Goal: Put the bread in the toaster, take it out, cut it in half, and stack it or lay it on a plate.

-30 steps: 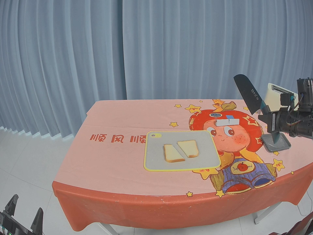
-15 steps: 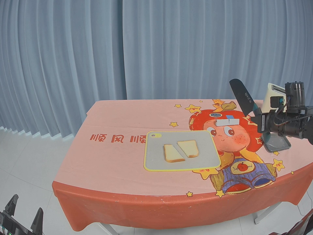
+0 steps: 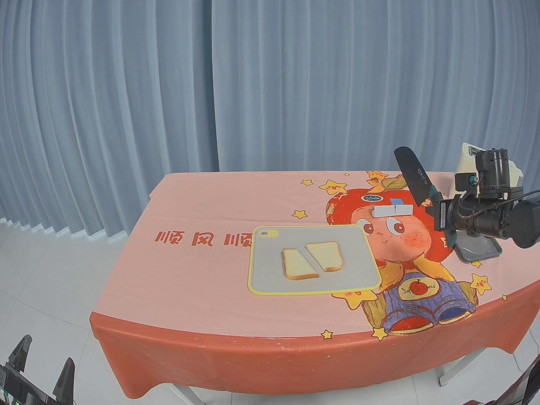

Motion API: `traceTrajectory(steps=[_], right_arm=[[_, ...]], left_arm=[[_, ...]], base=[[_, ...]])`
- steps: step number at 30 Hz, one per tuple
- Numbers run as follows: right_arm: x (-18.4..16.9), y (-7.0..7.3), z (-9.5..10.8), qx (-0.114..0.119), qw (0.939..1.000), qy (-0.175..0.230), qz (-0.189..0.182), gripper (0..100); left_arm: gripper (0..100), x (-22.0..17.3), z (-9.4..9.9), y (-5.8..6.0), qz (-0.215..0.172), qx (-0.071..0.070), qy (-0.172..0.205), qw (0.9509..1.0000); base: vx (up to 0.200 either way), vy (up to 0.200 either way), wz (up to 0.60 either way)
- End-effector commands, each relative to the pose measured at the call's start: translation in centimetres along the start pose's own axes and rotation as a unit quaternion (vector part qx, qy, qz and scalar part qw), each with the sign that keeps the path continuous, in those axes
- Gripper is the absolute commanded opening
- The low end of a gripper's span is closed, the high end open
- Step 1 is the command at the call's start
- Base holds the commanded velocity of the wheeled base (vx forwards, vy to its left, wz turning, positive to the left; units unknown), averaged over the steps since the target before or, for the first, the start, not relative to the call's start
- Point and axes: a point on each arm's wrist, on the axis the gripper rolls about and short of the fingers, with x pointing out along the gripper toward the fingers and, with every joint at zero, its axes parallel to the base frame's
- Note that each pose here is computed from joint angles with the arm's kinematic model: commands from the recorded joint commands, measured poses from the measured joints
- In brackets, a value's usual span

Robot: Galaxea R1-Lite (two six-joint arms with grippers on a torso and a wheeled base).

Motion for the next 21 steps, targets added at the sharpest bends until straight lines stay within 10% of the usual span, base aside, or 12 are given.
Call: traceTrajectory(steps=[1, 21], right_arm=[[1.4, -0.3, -0.6, 0.002, 0.9998, 0.017, -0.005, 0], [4.4, -0.3, -2.4, -0.004, 0.9989, 0.046, -0.012, 0]], left_arm=[[100, 0.2, -0.5, 0.0, 0.0, 0.0, 0.01, 0.9999], [100, 0.2, -0.5, 0.0, 0.0, 0.0, 0.01, 0.9999]], base=[[0.0, 0.0, 0.0], [0.0, 0.0, 0.0]])
